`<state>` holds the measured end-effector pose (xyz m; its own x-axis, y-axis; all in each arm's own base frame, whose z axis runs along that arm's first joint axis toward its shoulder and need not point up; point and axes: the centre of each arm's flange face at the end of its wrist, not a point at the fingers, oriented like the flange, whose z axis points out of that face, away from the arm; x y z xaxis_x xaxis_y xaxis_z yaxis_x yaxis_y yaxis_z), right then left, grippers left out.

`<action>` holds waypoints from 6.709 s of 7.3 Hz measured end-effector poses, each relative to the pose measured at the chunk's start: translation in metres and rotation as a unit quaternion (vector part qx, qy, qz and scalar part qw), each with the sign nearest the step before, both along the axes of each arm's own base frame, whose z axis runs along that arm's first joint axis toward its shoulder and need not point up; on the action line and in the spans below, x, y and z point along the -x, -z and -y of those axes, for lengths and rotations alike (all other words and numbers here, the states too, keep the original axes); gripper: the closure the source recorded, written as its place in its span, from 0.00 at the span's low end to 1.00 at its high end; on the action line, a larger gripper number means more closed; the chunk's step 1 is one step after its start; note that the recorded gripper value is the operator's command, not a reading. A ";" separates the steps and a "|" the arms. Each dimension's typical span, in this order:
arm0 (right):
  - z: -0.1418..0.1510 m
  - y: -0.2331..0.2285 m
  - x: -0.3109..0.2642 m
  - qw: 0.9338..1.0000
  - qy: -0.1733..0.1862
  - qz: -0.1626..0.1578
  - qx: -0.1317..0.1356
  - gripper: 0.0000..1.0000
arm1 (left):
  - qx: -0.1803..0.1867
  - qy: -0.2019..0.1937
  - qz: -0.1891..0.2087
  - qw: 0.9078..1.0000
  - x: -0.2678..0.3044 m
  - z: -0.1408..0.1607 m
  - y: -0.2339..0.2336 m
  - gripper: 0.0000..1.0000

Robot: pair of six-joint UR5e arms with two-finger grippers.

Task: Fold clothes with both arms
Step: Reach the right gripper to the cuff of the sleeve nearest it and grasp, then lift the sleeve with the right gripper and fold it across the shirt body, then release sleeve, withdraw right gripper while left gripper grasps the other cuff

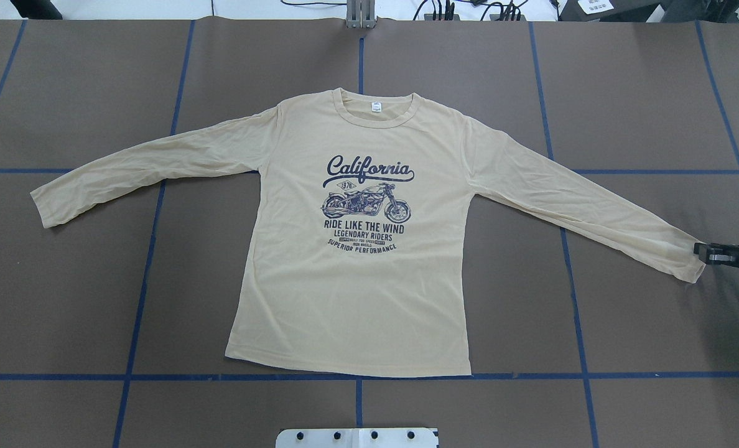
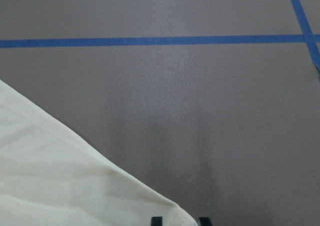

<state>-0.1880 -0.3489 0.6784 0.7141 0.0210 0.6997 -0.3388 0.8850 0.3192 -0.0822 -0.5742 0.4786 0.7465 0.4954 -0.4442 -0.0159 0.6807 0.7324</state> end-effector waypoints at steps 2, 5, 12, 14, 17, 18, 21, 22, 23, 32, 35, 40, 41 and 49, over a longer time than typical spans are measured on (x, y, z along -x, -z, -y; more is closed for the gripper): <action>0.000 0.002 0.001 1.000 0.001 0.002 -0.001 1.00 | 0.000 0.000 0.000 1.000 0.000 0.000 0.000 0.00; 0.010 0.056 0.002 0.999 0.009 0.041 -0.014 1.00 | 0.002 0.000 0.000 1.000 0.000 0.000 -0.001 0.00; 0.173 0.479 0.137 0.995 -0.084 0.060 0.016 1.00 | 0.009 0.000 -0.001 1.000 0.000 0.002 -0.008 0.00; 0.196 0.564 0.244 0.990 -0.124 0.064 0.000 1.00 | 0.013 0.000 -0.001 1.000 0.000 0.002 -0.012 0.00; 0.227 0.665 0.383 0.985 -0.168 0.045 -0.006 1.00 | 0.019 0.000 -0.001 1.000 0.000 0.003 -0.019 0.00; 0.227 0.676 0.414 0.983 -0.178 0.037 -0.001 0.99 | 0.021 0.000 -0.001 1.000 0.000 0.004 -0.021 0.00; 0.221 0.708 0.469 0.978 -0.201 0.051 0.033 0.00 | 0.025 0.000 -0.001 1.000 0.000 0.005 -0.026 0.00; 0.217 0.720 0.472 0.976 -0.202 0.064 0.041 0.00 | 0.026 0.000 -0.001 1.000 0.000 0.005 -0.027 0.00; 0.216 0.734 0.470 0.976 -0.198 0.073 0.051 0.00 | 0.026 0.000 -0.001 1.000 0.000 0.005 -0.027 0.00; 0.213 0.487 0.104 0.998 0.034 -0.021 0.040 0.00 | -0.003 0.002 -0.048 0.999 -0.257 -0.051 -0.049 0.00; 0.192 0.369 -0.019 0.993 0.104 -0.062 0.011 0.00 | 0.000 -0.009 -0.052 0.999 -0.295 -0.106 -0.066 0.00; 0.156 0.265 -0.089 0.989 0.133 -0.057 -0.013 0.00 | 0.029 -0.001 0.005 1.000 -0.325 -0.144 -0.126 0.34; 0.155 0.264 -0.089 0.989 0.133 -0.056 -0.014 0.00 | 0.031 0.000 0.012 0.999 -0.327 -0.146 -0.132 0.36; 0.157 0.266 -0.089 0.990 0.131 -0.054 -0.014 0.00 | 0.042 -0.018 0.020 0.999 -0.333 -0.161 -0.148 1.00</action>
<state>-0.0994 -0.5062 0.4125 0.7631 -0.1934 0.6167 -0.0609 0.9284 0.3665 0.2506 -0.4134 0.6266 0.7472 0.4843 -0.4551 -0.0692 0.7377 0.6715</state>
